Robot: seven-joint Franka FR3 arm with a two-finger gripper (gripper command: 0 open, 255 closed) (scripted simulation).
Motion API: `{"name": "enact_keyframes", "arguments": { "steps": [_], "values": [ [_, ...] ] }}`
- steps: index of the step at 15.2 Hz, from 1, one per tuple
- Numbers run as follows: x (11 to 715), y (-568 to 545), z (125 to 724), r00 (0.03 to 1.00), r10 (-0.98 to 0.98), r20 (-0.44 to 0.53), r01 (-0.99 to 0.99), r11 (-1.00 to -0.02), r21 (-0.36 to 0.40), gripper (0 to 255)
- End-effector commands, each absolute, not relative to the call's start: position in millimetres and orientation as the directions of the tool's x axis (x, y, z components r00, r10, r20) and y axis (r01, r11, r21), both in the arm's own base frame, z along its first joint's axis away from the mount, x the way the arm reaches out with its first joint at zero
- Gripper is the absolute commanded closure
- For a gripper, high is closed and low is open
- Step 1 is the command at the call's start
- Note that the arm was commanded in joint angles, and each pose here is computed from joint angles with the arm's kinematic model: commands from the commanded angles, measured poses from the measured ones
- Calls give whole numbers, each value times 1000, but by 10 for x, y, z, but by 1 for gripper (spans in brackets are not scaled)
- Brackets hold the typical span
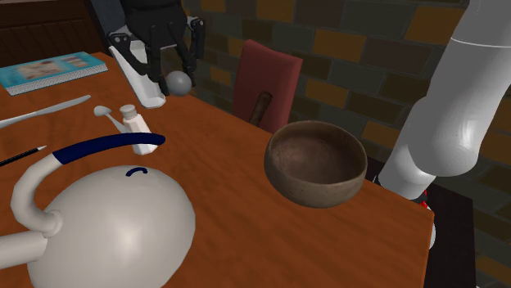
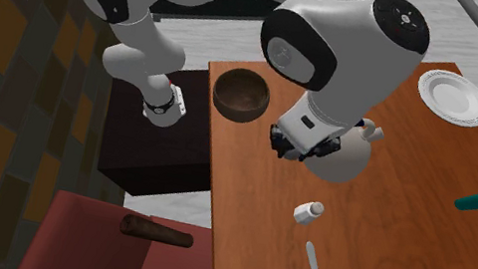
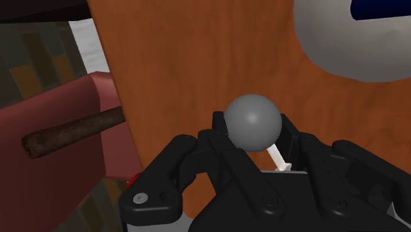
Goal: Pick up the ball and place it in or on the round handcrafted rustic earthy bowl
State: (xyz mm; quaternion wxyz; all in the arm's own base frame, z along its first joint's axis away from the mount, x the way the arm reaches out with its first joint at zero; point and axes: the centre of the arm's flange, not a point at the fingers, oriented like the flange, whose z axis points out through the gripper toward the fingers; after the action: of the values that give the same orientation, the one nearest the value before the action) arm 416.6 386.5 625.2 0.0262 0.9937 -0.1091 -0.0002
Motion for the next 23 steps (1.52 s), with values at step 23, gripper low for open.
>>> {"name": "enact_keyframes", "arguments": {
  "steps": [23],
  "values": [
    [1848, 3052, 6453, 976, -217, 5, -217, -975, 53, 255]
  ]
}}
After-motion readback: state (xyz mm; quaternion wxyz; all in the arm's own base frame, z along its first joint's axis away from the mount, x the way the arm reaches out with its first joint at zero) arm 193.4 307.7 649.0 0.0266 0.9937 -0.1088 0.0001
